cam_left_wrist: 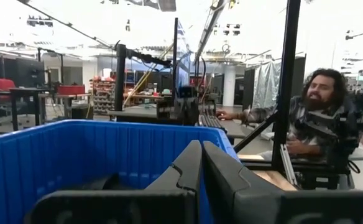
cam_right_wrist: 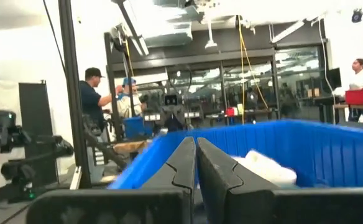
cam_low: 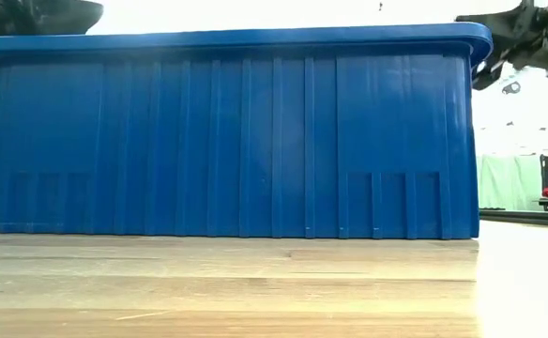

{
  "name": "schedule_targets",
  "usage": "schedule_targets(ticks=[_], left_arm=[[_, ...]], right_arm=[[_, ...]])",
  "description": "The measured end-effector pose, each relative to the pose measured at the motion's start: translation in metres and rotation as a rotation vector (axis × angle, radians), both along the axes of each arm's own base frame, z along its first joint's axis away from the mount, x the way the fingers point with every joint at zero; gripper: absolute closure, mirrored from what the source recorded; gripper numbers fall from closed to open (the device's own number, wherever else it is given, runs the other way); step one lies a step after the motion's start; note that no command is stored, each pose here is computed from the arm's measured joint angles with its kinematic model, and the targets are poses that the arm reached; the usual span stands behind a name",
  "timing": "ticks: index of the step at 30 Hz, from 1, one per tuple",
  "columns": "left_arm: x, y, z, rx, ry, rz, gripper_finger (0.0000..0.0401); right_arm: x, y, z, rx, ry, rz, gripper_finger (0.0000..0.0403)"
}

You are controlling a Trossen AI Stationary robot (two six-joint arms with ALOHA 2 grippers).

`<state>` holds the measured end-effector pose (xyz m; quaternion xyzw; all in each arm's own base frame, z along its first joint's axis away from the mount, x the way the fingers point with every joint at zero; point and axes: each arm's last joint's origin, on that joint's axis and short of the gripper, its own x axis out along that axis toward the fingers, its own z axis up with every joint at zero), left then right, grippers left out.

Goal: Pick and place slides into bin
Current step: Return to Home Position

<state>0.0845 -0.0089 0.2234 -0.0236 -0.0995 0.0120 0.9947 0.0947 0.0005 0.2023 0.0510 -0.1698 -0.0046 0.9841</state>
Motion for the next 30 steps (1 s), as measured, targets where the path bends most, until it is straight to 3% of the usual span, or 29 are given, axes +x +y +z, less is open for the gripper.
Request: schedule_targets(ticks=[12,19,24,30], left_arm=[[0.0002,0.0007,-0.0008,0.038,0.005,0.033,0.0401],[0.0012,0.0006,-0.0035,0.038,0.015,0.035,0.0401],[0.0013,0.0003,-0.0038,-0.010,0.015,0.016,0.0401],[0.0022,-0.0001,-0.0087,0.000,0.065,0.009,0.0401]], right_arm=[[0.0021,0.0000,-0.0061,-0.014,0.032,-0.004,0.0394],[0.0034,-0.0002,-0.0101,0.045,0.074,0.006,0.0394],[0.0035,-0.0002,-0.0107,0.069,0.080,0.013,0.0394],[0.0038,-0.0002,-0.0116,0.030,0.091,0.000,0.0394]])
